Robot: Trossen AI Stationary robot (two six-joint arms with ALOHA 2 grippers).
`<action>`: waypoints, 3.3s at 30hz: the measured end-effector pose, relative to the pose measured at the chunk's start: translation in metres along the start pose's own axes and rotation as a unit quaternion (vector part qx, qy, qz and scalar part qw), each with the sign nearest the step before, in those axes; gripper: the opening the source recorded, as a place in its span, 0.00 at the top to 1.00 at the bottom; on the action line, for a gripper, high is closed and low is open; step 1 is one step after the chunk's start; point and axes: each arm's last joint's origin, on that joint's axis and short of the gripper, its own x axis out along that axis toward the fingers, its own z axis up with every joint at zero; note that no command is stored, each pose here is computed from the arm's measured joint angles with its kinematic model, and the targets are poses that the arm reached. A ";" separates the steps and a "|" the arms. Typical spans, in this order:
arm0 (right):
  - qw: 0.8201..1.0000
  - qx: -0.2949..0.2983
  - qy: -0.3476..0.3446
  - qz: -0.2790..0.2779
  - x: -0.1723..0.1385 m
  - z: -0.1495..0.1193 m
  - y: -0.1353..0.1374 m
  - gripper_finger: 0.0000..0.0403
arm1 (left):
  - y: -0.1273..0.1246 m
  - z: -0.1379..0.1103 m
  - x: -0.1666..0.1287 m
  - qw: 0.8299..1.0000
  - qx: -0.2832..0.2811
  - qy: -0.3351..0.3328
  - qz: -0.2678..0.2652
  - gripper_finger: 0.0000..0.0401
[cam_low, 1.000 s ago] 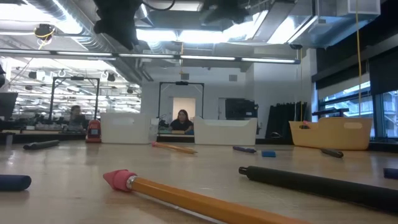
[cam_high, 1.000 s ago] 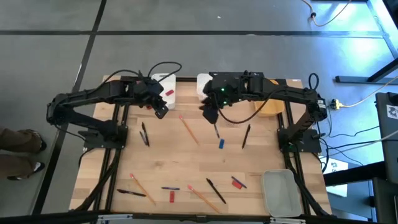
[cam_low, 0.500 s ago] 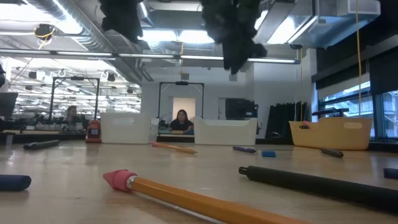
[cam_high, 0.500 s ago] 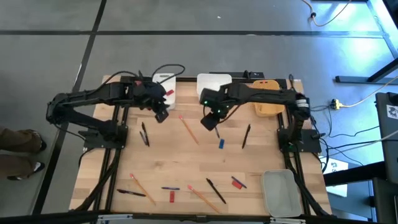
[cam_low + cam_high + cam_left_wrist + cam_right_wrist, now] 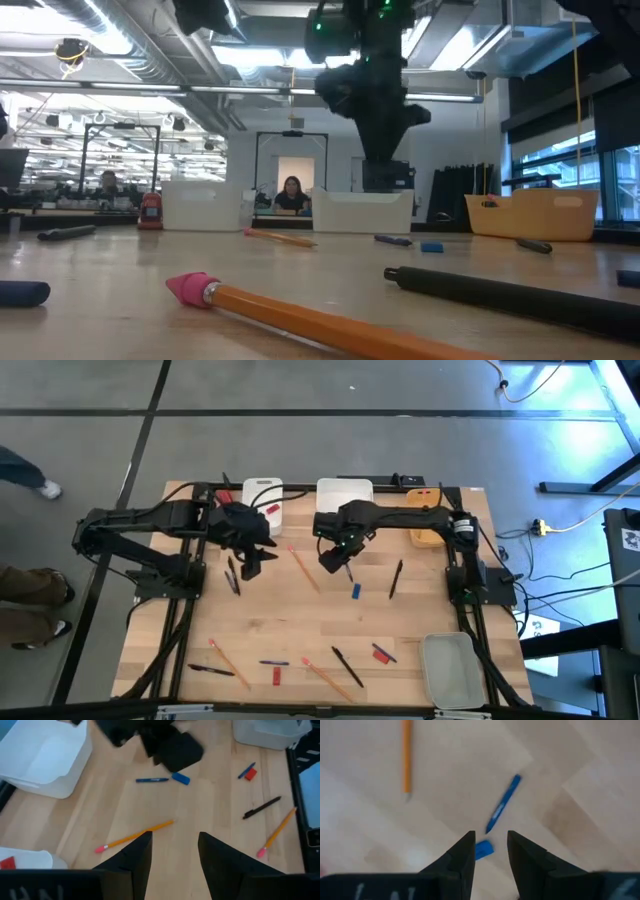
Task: Sort crayons/erasers/pens/pencils in bins
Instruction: Put the blue crayon into the right white bin
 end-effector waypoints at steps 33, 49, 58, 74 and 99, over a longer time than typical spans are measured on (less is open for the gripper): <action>0.996 0.009 0.067 -0.050 0.072 0.024 -0.006 0.71 | -0.002 0.000 0.000 1.000 0.001 0.001 -0.003 0.62; 0.996 0.015 0.078 -0.051 0.088 0.021 -0.013 0.71 | -0.002 -0.001 0.000 1.000 0.002 0.002 -0.002 0.62; 0.997 0.014 0.066 -0.039 0.088 0.023 -0.011 0.71 | -0.002 -0.001 0.000 1.000 0.003 0.002 -0.002 0.62; 0.997 -0.009 0.074 -0.029 0.107 0.016 -0.018 0.72 | -0.002 -0.001 0.000 1.000 0.002 0.002 -0.002 0.62; 0.995 -0.073 0.055 -0.048 0.101 0.021 -0.015 0.94 | -0.002 -0.001 0.000 1.000 0.002 0.002 -0.002 0.62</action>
